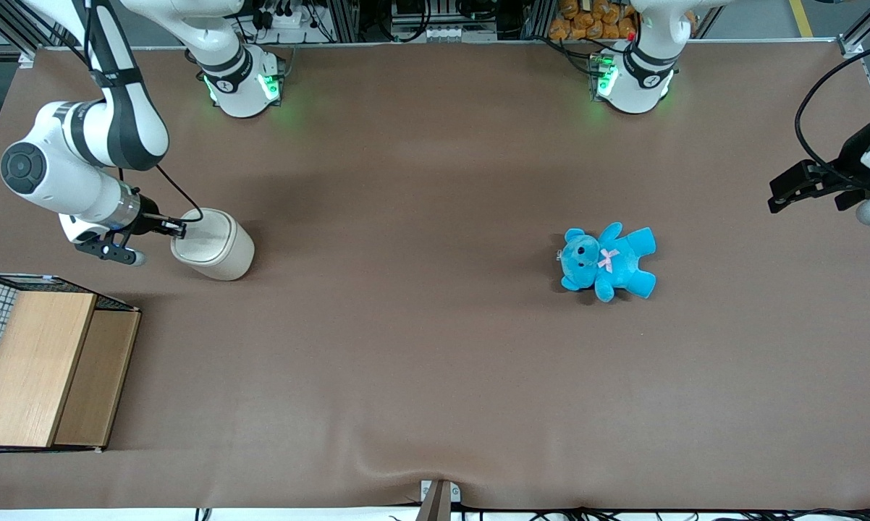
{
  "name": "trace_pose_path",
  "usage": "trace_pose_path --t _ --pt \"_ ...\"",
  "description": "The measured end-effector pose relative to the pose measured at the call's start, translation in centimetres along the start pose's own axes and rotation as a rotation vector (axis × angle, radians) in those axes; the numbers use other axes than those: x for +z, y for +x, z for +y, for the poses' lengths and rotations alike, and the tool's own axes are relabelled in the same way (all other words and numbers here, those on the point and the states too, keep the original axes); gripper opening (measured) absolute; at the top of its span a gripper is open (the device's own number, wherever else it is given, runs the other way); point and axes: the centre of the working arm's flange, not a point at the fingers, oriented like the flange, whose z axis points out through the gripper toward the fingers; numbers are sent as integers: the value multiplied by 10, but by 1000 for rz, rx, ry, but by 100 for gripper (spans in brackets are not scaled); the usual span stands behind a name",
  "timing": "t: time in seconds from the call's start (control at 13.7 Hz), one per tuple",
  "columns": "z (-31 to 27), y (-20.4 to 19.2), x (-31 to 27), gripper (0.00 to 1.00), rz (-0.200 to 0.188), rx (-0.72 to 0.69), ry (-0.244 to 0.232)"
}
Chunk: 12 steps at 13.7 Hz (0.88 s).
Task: Open trash can with right arm
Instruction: 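Push the lid edge with the right gripper to tip it open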
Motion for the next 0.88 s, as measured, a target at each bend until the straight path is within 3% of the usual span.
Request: trace_pose_path --t 0.44,0.88 --pt "0 0 0 1 0 0 0" --pt "-6 9 -43 1 -86 -6 -11"
